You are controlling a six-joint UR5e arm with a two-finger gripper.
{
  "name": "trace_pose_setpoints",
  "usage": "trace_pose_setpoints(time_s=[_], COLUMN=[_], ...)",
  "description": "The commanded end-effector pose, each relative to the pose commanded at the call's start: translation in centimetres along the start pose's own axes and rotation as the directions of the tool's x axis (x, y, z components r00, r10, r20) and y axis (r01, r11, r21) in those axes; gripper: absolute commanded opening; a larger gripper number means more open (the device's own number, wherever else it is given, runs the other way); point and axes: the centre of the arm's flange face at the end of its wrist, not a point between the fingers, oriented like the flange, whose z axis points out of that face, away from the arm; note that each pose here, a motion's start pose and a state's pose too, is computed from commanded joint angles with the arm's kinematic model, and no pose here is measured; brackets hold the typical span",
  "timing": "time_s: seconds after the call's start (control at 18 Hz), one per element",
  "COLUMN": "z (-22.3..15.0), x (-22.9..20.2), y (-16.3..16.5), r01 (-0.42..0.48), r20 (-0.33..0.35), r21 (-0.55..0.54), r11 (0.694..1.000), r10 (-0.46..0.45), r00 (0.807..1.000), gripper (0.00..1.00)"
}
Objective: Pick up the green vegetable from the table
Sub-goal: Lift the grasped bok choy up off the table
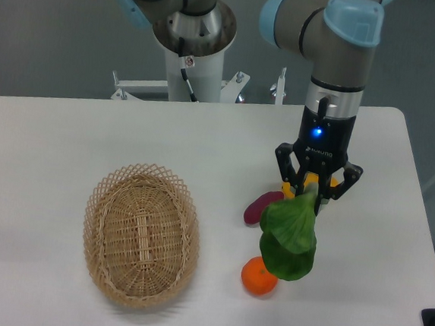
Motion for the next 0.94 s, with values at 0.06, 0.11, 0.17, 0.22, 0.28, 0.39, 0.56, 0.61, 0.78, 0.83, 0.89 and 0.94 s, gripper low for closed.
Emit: trace_pose_setpoints(time_s=[0.06,0.11,0.17,0.22,0.28,0.39,0.56,0.61,0.78,0.83,0.89,0.94], z=[0.00,-0.03,-0.06,-0.10,-0.15,-0.06,-0.12,-0.12,-0.04,0.01,-0.04,0.01], x=[0.00,0.02,0.04,0.06,0.02,0.00,-0.01,-0.01,0.09,0.12,0.09,0.12], y=[0.00,-0.10,-0.21,-0.32,-0.37,-0.31,-0.24,-0.24,-0.25,-0.21,-0.25,-0.21], r01=[0.000,-0.002,-0.004,-0.006,-0.006,-0.007,-0.007,-0.007,-0.008,-0.009,-0.010,-0.009], r20=[0.000,0.001,0.002,0.002,0.003,0.004,0.004,0.004,0.002,0.001,0.002,0.001], r21=[0.000,0.000,0.001,0.002,0.002,-0.001,0.000,0.000,-0.002,-0.002,-0.002,-0.002], r11=[1.000,1.000,1.000,1.000,1.000,1.000,1.000,1.000,1.000,1.000,1.000,1.000], r10=[0.000,0.002,0.004,0.006,0.006,0.007,0.007,0.007,0.008,0.009,0.010,0.009], r00=[1.000,1.000,1.000,1.000,1.000,1.000,1.000,1.000,1.000,1.000,1.000,1.000], gripper=[0.39,0.39,0.39,0.39,0.39,0.39,0.39,0.39,0.39,0.39,0.39,0.39])
